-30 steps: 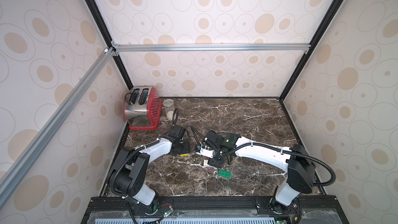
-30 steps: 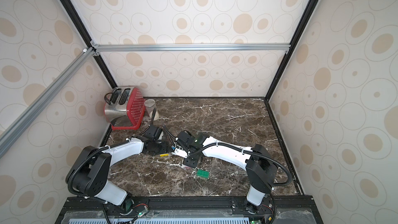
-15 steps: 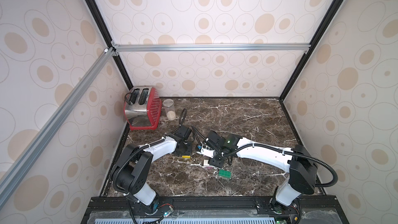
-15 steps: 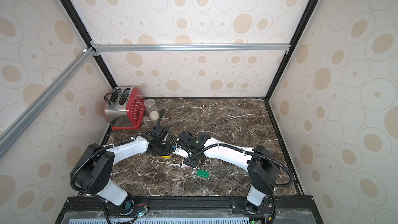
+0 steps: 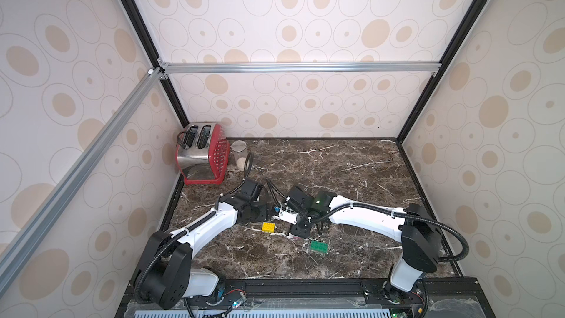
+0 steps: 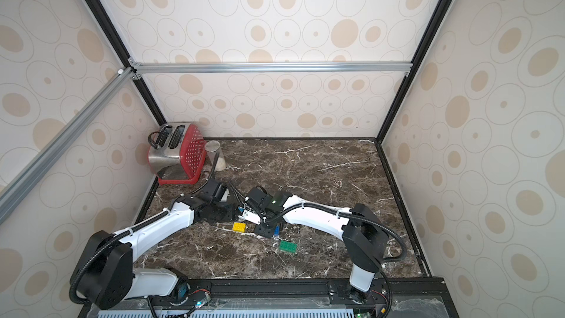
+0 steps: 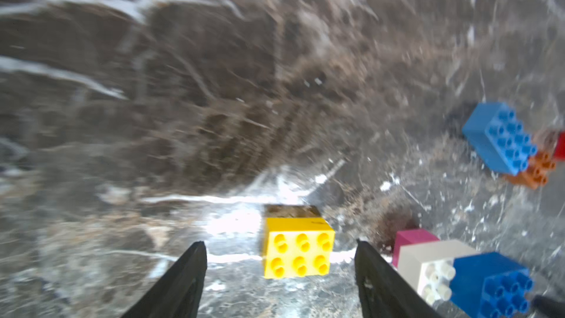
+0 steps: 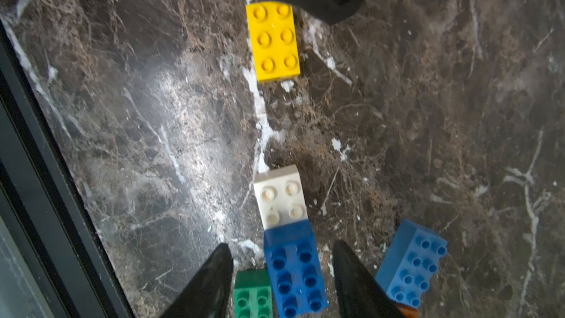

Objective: Assemble a heart with lego
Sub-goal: Move the lego brick at the center of the board, then pick up the lego brick from the center of the board.

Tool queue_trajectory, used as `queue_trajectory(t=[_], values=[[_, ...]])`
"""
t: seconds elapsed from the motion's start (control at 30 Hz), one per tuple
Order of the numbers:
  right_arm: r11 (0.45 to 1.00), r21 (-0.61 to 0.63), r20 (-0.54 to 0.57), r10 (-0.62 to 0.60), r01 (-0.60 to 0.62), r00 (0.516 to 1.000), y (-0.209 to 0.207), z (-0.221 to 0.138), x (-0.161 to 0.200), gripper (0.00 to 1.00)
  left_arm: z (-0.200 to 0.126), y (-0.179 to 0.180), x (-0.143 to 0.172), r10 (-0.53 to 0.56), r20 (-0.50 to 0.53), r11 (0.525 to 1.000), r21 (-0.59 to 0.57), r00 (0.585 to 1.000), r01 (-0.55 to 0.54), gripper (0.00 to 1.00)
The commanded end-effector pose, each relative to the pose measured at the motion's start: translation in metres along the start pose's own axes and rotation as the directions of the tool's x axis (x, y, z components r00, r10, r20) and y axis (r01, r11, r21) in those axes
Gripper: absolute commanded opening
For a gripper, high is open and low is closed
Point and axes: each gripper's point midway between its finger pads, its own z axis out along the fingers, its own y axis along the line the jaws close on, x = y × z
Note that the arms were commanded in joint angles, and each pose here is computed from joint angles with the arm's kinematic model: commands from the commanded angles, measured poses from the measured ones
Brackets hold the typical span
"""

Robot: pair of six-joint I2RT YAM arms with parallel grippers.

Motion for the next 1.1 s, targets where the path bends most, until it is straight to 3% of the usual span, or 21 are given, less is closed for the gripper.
queue_trajectory(t=[0.0,0.17,0.5,0.9,1.07], values=[[1.0,-0.024,0.02,-0.018,0.018,1.0,0.009,0.007,-0.024,0.56,-0.008,0.031,0.004,-0.062,0.013,0.996,-0.07,0.998,0.063,0.75],[1.0,-0.028,-0.002,0.0,0.0,1.0,0.011,0.033,-0.037,0.56,-0.015,0.062,0.002,-0.194,0.076,0.979,-0.055,0.978,0.198,0.74],[0.999,-0.052,-0.001,0.007,-0.007,1.0,0.009,0.068,-0.06,0.53,-0.027,0.085,-0.002,-0.312,0.176,0.945,-0.041,0.934,0.323,0.74],[0.999,-0.045,-0.079,0.002,-0.006,0.997,0.006,0.09,-0.056,0.46,-0.023,0.079,0.002,-0.321,0.151,0.946,0.006,0.935,0.324,0.74],[0.999,-0.053,-0.081,-0.003,-0.001,0.997,0.007,0.091,-0.058,0.37,-0.023,0.079,0.003,-0.322,0.152,0.946,0.008,0.934,0.325,0.74]])
